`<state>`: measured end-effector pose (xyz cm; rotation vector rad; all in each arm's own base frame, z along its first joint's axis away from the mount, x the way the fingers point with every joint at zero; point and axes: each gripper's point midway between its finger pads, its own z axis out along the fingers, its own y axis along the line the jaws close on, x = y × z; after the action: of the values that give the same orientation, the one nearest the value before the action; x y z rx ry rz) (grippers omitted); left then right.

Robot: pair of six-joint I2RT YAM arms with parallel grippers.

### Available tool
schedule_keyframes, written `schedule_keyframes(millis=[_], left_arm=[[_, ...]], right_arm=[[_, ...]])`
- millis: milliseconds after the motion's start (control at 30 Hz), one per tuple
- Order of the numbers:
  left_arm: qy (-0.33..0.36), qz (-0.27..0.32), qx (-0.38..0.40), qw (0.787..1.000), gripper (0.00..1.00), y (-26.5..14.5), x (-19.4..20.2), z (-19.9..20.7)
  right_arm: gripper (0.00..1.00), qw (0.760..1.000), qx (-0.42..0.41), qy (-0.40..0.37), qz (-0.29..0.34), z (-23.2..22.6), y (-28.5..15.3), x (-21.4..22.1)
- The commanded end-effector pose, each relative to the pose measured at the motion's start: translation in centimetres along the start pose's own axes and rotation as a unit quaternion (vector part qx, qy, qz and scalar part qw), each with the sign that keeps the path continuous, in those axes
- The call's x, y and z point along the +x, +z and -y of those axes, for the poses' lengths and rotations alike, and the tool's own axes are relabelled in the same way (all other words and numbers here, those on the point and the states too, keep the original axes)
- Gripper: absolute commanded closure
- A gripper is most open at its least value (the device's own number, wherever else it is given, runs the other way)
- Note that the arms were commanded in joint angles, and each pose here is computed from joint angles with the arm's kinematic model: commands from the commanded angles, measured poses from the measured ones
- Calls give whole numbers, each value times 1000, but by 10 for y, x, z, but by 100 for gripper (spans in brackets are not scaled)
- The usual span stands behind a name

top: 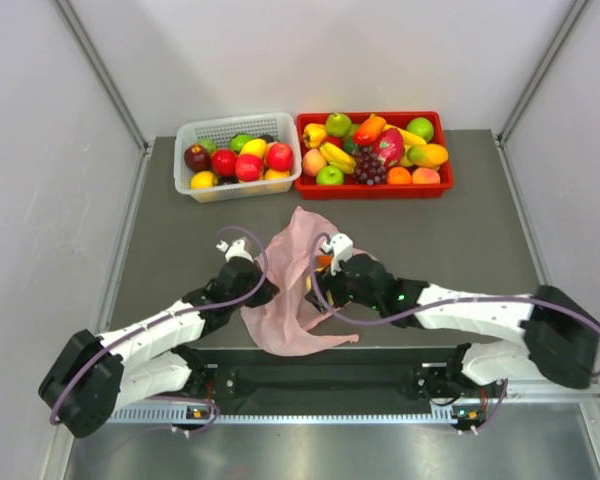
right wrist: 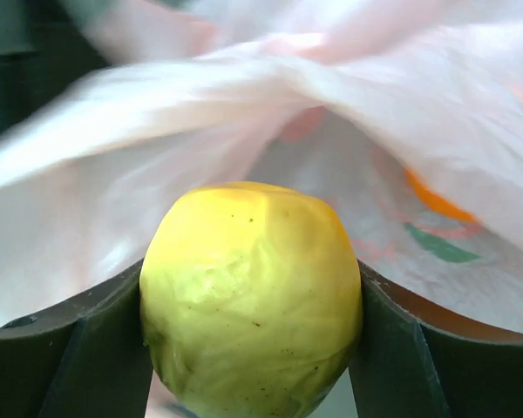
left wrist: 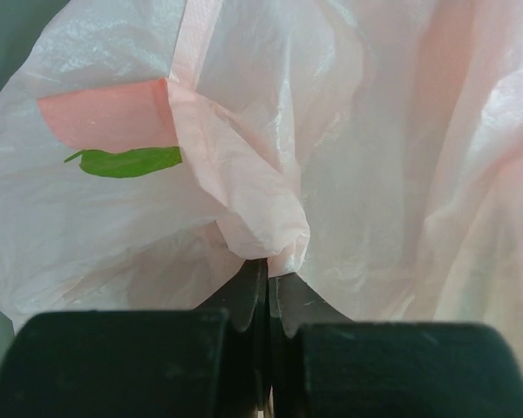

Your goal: Untie the knot of the plastic bag and take out the fruit

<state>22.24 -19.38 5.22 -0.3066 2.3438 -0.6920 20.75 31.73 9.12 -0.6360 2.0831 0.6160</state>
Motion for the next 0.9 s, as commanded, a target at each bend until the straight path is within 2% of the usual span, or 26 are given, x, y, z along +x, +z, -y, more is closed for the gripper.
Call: schedule_keyframes(millis=[0,100,167,200,333,367,400,467,500,533,567,600,633,667,733,767,800,833,867], left_arm=[[-4,26,34,999,100,-5,-16,19],[-7,30,35,999,100,-5,-18,21],[-10,34,37,999,100,-4,-20,22],[-11,34,35,999,100,-3,-20,21],[-9,26,39,999,100,0,-18,24],[-8,24,41,999,100,0,-17,26],[-6,24,41,999,100,1,-18,26],[-2,22,42,999,100,1,-17,26],[-2,24,42,999,100,2,-18,26],[0,23,44,999,100,2,-18,28],[1,20,47,999,100,2,-17,29],[0,21,51,998,100,1,-18,31],[1,20,51,998,100,2,-18,31],[1,19,53,998,100,2,-17,32],[1,17,57,998,100,2,-17,34],[1,17,59,998,100,2,-17,35],[3,15,60,998,100,2,-17,36],[4,13,58,998,100,1,-17,35],[4,13,59,998,100,1,-17,35]], right_arm=[[100,987,-156,-27,-13,-39,-47,-10],[100,965,-254,-62,-20,-64,-88,-14],[100,956,-282,-78,10,-73,-106,-29],[100,950,-294,-92,45,-76,-120,-44],[100,953,-249,-121,125,-52,-131,-96],[100,954,-232,-119,151,-38,-136,-120],[100,957,-215,-115,156,-28,-131,-131],[100,969,-124,-93,193,17,-129,-175],[100,978,-73,-75,181,42,-112,-181],[100,977,18,-54,206,85,-116,-212],[100,979,66,-36,187,114,-97,-213],[100,975,109,-15,191,139,-94,-222],[100,958,185,7,218,180,-105,-248],[100,955,216,24,202,207,-85,-245],[100,930,280,62,228,257,-90,-269],[100,927,297,75,216,281,-66,-266],[100,921,315,84,214,298,-58,-270],[100,907,334,89,240,317,-66,-300],[100,907,344,95,225,331,-58,-299]])
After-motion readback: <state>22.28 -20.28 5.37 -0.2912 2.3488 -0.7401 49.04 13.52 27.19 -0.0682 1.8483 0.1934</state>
